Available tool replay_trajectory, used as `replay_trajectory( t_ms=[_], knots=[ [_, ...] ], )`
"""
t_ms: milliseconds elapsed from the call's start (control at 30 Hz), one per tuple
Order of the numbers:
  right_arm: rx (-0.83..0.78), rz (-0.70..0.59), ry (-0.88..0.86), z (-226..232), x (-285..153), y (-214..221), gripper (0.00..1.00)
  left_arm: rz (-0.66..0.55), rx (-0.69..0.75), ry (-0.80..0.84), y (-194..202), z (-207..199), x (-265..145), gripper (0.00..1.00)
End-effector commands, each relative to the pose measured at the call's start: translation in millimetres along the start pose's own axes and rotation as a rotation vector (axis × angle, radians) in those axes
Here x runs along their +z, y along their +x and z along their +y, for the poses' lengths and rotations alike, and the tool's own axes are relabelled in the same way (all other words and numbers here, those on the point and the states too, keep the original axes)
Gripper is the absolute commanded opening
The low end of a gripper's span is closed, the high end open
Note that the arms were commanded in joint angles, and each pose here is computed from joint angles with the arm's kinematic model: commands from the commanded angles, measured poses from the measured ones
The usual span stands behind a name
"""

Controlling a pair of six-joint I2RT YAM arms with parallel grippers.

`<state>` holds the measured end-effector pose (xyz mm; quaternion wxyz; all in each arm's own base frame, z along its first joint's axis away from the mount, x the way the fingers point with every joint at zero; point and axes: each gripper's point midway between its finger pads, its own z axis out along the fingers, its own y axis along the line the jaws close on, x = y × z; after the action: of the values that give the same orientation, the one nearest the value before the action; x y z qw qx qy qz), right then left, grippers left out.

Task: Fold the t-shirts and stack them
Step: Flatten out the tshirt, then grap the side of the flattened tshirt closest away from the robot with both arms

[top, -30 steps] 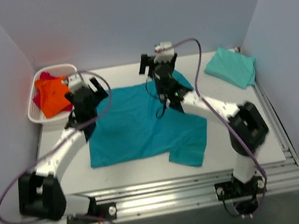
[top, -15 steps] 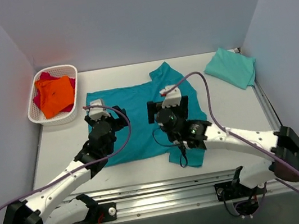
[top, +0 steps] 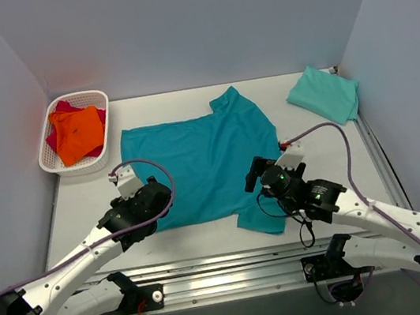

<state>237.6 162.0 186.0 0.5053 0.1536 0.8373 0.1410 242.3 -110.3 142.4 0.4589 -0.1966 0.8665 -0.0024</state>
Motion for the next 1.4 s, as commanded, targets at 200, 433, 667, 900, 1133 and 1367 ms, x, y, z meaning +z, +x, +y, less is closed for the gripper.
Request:
replay_trajectory(
  t_ms=[200,433,667,900,1133,1367],
  knots=[
    [0.120,0.388,0.018,-57.3,9.5,112.3,1.00,0.119,-0.071,0.018,37.6,22.6,-11.1,0.91],
    [0.202,0.489,0.028,-81.3,-9.8,148.4,0.98,0.151,-0.033,-0.012,53.7,25.9,-2.3,0.91],
    [0.195,0.543,0.066,-92.9,-20.7,163.7,0.97,0.171,-0.039,-0.001,63.0,22.8,2.5,0.91],
    [0.184,0.504,0.092,-101.8,-22.3,160.0,0.97,0.159,-0.048,0.007,63.2,28.9,0.7,0.92],
    [0.173,0.547,0.079,-92.6,-2.7,184.6,0.94,0.174,-0.046,-0.010,68.0,28.9,4.3,0.92],
    [0.152,0.531,0.075,-89.3,-0.2,180.1,0.83,0.171,-0.061,-0.016,65.3,32.3,2.5,0.92]
  ],
)
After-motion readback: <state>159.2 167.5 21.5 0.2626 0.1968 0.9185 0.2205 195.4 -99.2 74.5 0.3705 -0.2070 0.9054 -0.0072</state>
